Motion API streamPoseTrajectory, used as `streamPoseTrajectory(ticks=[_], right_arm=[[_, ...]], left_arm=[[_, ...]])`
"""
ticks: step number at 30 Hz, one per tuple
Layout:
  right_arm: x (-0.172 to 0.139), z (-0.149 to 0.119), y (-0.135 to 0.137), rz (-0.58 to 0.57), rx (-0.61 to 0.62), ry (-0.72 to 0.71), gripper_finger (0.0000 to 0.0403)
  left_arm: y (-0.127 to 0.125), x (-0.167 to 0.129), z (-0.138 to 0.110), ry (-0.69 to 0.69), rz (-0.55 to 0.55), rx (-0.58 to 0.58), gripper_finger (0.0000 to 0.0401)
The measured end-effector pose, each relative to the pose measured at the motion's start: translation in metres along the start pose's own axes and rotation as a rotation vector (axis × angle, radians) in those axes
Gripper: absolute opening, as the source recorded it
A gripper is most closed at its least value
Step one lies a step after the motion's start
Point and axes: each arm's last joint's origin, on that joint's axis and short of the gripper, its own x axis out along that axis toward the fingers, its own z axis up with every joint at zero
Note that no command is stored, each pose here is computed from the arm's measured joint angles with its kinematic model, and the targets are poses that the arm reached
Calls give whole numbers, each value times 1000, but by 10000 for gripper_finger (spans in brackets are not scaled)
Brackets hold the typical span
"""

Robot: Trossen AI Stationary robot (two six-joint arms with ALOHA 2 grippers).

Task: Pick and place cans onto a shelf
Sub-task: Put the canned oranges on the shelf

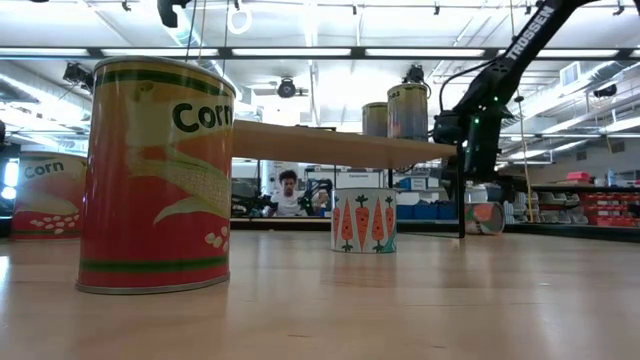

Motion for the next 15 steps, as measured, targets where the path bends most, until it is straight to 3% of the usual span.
streamPoseTrajectory(ticks=[9, 15], right_arm=[[-25, -5, -6, -69, 28, -52, 359], [-42, -11, -4, -73, -99, -77, 379]], left_arm=[[0, 0, 0, 1, 0, 2, 206], [0, 0, 0, 2, 1, 20, 206]])
